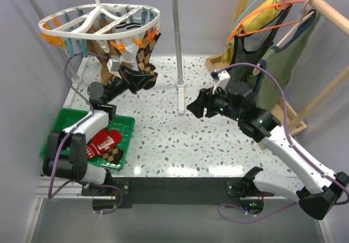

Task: Remove the socks clipped to the hanger

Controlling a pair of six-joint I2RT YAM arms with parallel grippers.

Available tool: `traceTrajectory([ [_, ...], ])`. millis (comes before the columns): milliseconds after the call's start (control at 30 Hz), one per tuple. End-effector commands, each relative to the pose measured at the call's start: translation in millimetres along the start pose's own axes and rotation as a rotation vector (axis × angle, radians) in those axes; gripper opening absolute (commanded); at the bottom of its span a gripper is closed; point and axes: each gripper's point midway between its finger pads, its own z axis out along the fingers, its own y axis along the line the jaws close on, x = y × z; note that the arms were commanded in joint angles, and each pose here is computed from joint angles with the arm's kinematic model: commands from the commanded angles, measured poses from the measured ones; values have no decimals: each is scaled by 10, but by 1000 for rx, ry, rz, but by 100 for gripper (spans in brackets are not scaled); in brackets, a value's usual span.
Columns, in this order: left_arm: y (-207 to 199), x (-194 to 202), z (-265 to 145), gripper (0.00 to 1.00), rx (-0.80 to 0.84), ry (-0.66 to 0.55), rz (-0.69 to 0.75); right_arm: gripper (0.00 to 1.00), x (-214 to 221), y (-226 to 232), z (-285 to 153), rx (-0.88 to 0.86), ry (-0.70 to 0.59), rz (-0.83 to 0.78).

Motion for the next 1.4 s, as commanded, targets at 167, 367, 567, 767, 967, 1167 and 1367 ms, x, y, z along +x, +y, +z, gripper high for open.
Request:
traceTrajectory([
  [167, -781, -157, -375, 0, 3, -8, -67, 62, -212, 274, -116, -89, -5, 40],
  [367, -1183, -151, -577, 1, 42, -8, -113, 64, -268, 367, -116, -110, 16, 68],
  [567, -1536, -269, -729, 3, 77, -34, -149, 66, -349, 572, -139, -195, -44, 110],
  [767, -1684, -324, -794, 3, 53, -9, -199, 72, -369, 778, 107, -232, 3, 61],
  [967, -1782, -326, -912, 3, 5, -9, -209, 75, -667, 884, 306, -245, -44, 18],
  [1167, -1814, -292, -955, 3, -37, 45, -222, 71, -1089, 937, 376, -213, -132, -40],
  [1367, -1838, -331, -982, 3, -70, 55, -193, 70, -1386, 1338, 590, -398, -189, -64],
])
